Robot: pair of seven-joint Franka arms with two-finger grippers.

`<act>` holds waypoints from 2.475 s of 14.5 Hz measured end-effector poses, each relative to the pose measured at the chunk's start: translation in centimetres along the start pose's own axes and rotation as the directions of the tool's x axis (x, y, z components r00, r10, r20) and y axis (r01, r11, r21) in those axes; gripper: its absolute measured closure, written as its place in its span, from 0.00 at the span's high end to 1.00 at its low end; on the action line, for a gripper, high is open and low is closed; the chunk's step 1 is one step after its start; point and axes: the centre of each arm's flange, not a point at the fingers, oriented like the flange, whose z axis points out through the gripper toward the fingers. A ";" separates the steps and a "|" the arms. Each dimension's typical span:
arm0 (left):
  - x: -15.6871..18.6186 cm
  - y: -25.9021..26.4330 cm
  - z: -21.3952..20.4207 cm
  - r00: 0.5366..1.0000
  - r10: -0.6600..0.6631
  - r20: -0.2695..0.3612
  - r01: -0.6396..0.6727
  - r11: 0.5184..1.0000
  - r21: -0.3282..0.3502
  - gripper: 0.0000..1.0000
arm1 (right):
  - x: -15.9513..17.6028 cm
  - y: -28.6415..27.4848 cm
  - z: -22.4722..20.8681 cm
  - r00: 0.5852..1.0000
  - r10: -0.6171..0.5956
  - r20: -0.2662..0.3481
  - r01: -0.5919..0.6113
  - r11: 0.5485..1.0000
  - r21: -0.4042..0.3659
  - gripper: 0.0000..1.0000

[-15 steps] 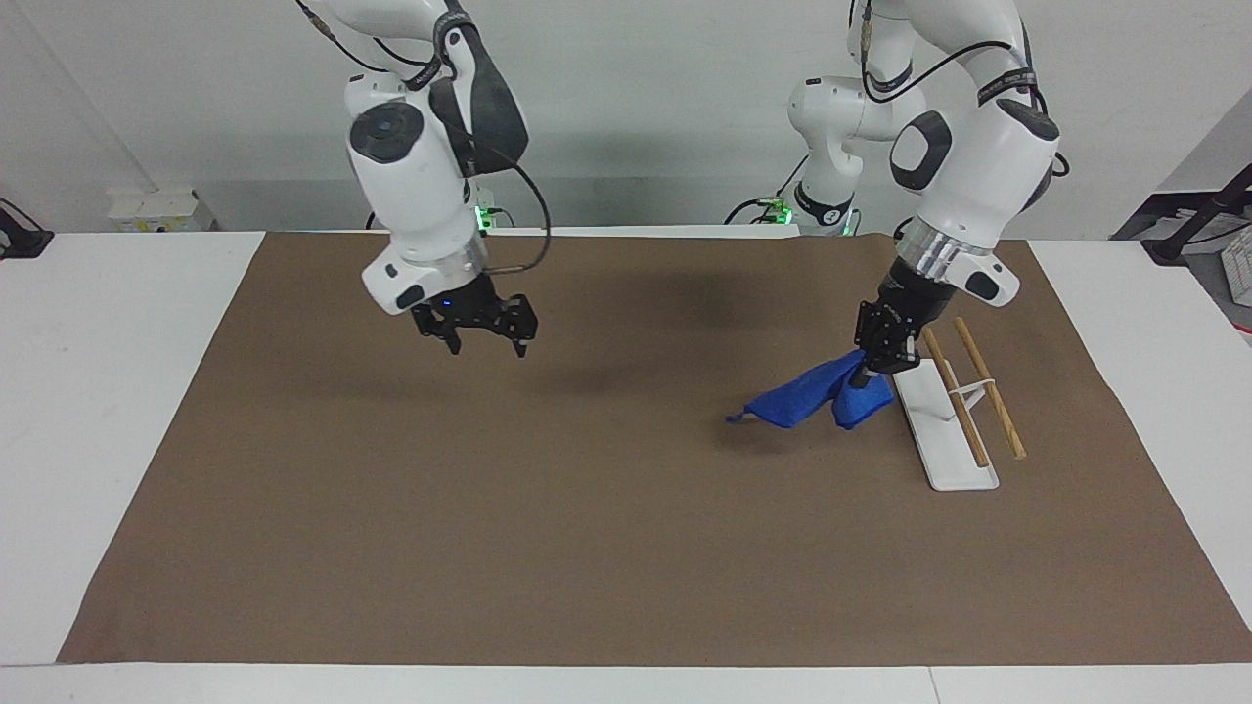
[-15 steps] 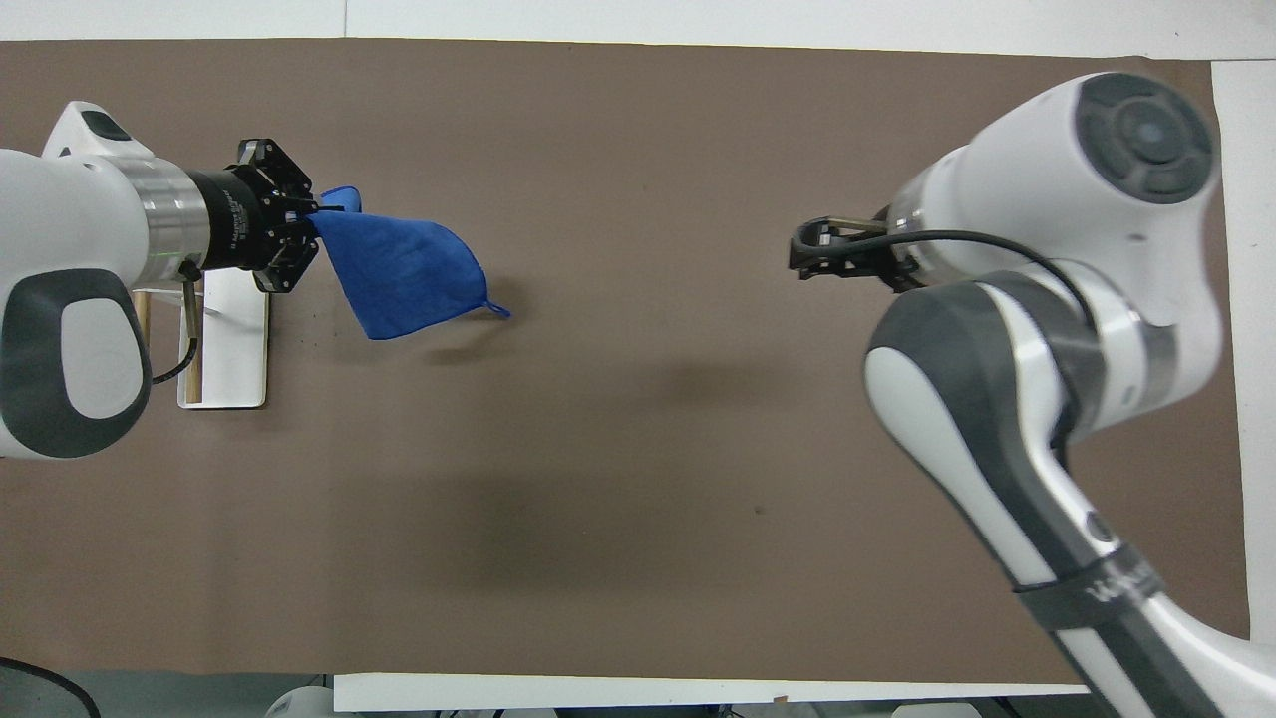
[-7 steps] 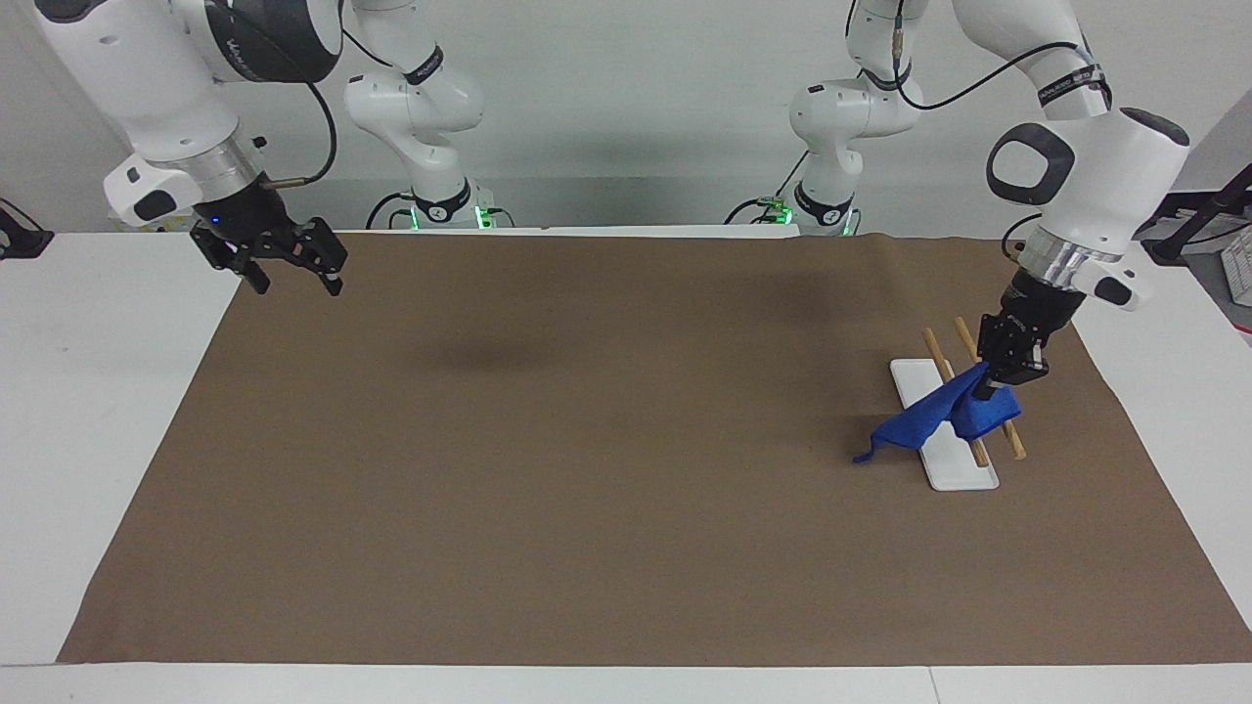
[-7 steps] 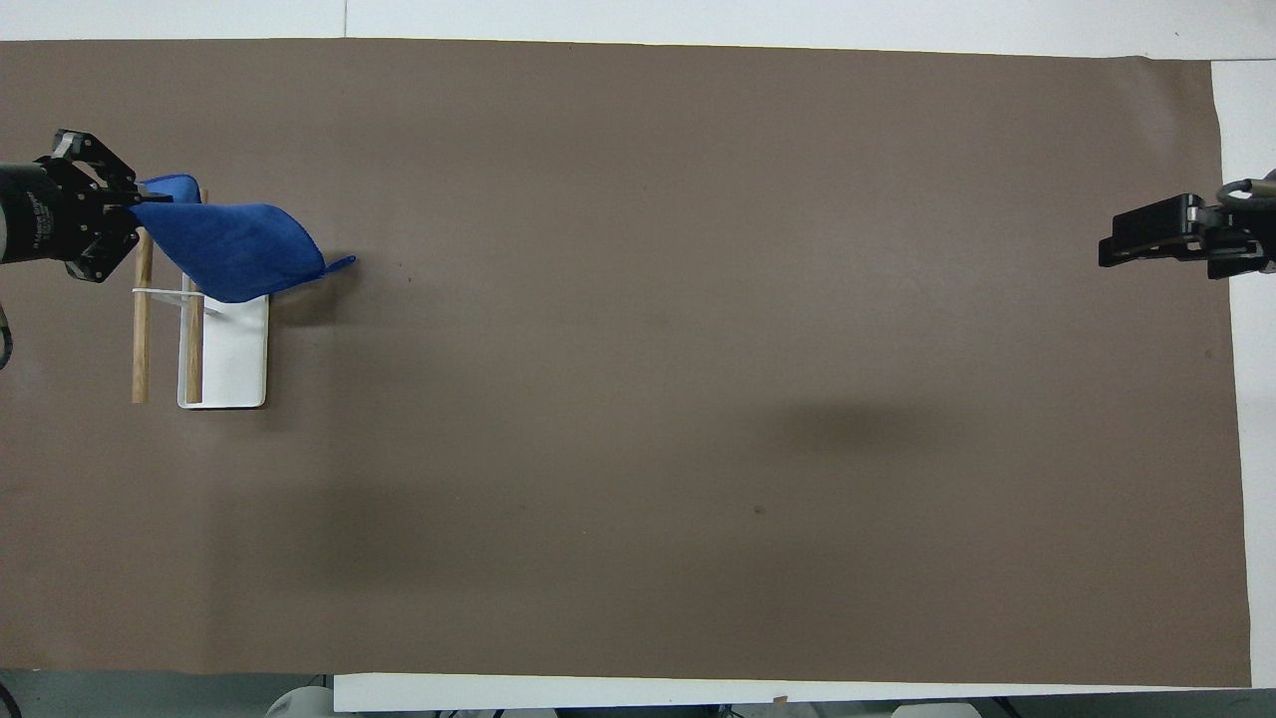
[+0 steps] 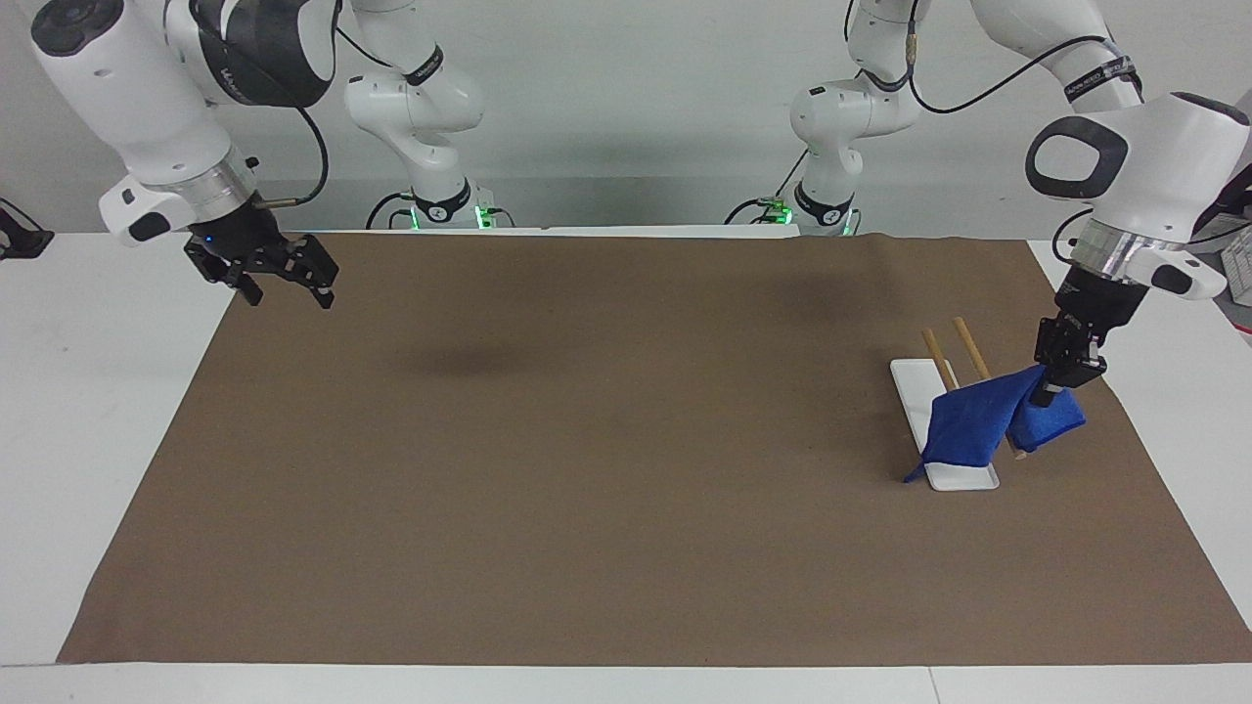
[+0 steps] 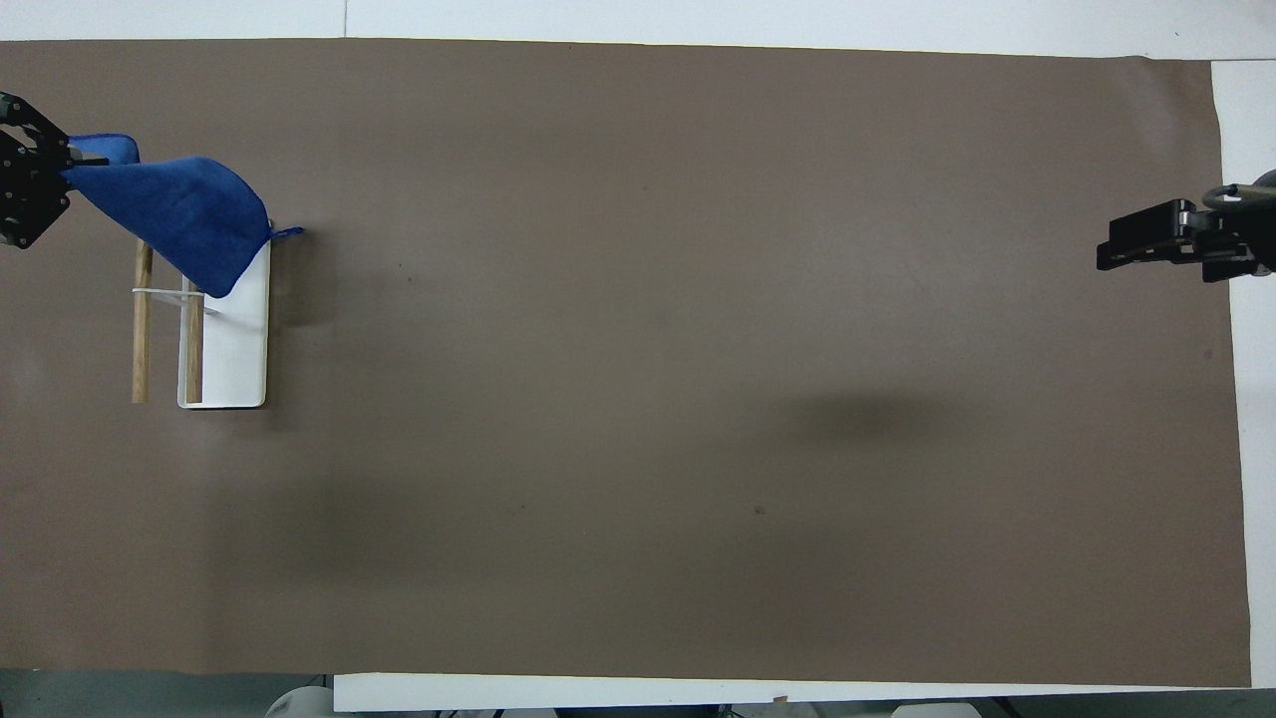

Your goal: Right arm passes towel to left arm to hang

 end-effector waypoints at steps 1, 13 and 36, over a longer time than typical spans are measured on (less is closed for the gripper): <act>0.6 -0.3 0.0 0.999 0.035 -0.005 -0.035 0.999 0.001 0.02 | -0.1 0.0 -0.1 1.000 0.000 -0.002 0.000 1.000 0.000 1.00; 3.2 -6.4 1.6 0.998 0.059 0.004 -0.059 0.994 0.088 0.04 | -0.4 -0.7 -0.4 1.000 -0.014 -0.006 0.014 1.000 0.001 1.00; 2.9 -3.7 -5.7 0.975 0.221 0.036 -0.221 0.923 0.316 1.00 | -0.4 -0.3 -0.4 1.000 -0.007 -0.005 0.007 1.000 0.001 1.00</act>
